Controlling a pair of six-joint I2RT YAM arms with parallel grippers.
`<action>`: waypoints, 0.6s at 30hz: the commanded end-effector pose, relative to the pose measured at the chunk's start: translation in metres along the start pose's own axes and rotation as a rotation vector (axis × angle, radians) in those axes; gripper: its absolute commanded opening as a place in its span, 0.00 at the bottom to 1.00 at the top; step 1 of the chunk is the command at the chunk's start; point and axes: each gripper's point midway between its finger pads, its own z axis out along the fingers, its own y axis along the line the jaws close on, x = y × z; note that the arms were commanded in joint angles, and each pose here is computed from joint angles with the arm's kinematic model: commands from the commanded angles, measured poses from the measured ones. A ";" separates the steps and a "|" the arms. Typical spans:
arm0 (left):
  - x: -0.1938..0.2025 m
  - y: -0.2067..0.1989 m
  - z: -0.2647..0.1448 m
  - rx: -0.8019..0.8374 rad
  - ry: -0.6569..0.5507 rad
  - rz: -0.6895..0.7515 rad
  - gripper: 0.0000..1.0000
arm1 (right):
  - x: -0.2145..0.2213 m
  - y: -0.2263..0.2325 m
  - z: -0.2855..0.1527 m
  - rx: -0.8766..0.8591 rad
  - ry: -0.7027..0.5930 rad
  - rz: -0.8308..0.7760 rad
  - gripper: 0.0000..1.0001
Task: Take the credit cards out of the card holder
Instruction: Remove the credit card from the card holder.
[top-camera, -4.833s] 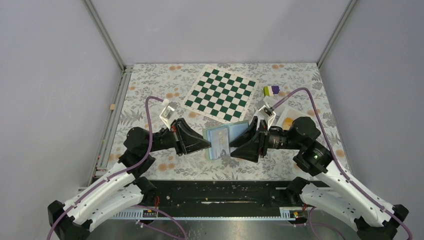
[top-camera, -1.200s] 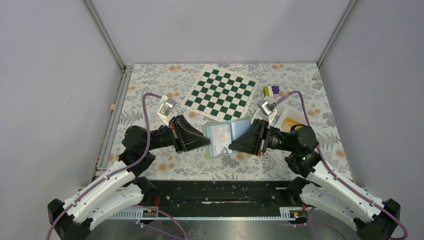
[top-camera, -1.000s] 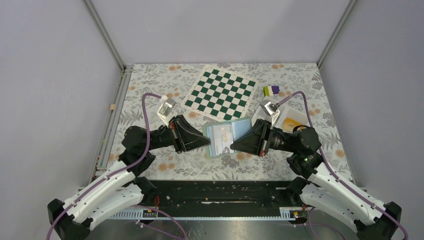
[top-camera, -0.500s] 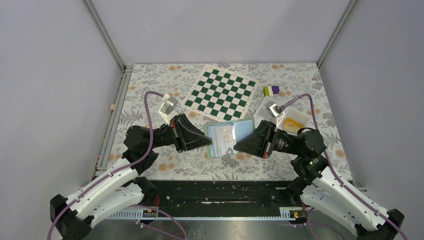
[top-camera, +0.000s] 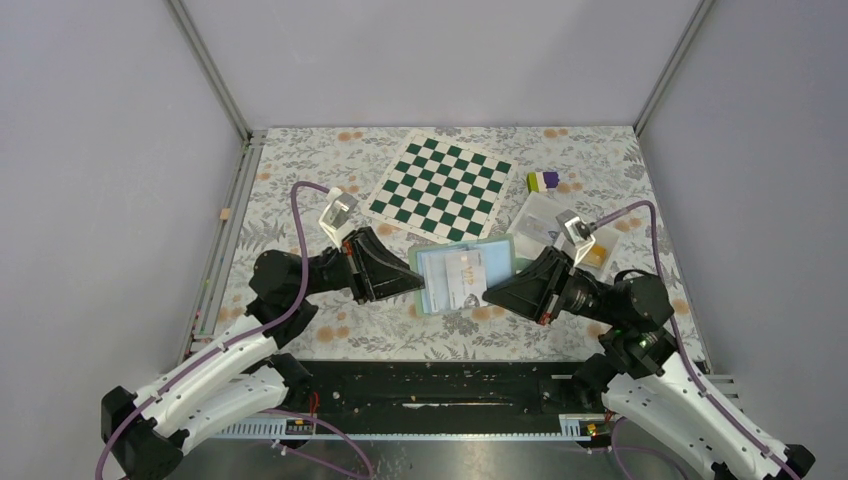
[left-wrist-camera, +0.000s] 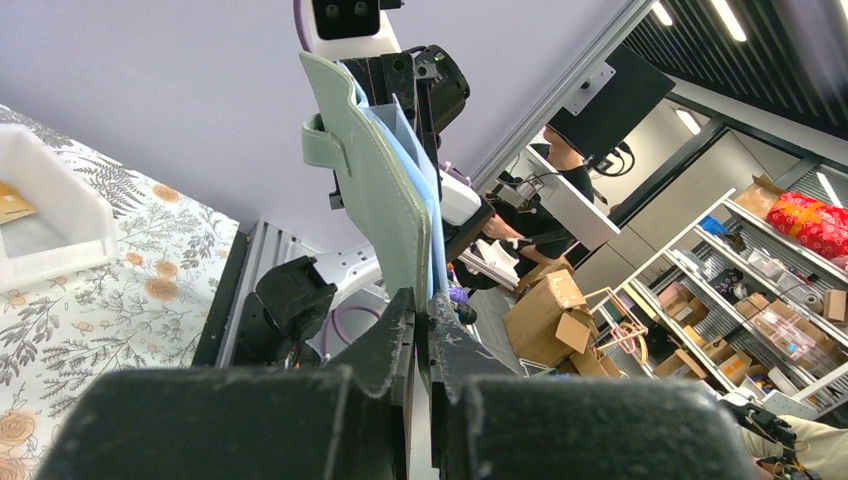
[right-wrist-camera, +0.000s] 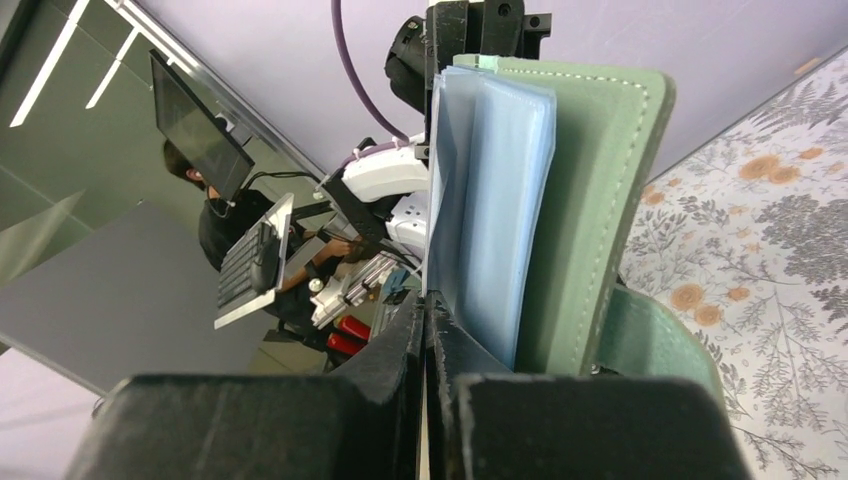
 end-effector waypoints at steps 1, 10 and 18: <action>-0.013 -0.015 0.000 0.047 -0.039 0.073 0.00 | -0.014 0.011 -0.006 0.004 -0.060 -0.067 0.00; -0.029 0.012 -0.016 -0.105 -0.141 0.133 0.00 | -0.040 0.016 -0.039 0.189 -0.215 -0.159 0.00; -0.033 0.025 -0.026 -0.157 -0.151 0.165 0.00 | -0.066 -0.009 -0.059 0.394 -0.368 -0.144 0.00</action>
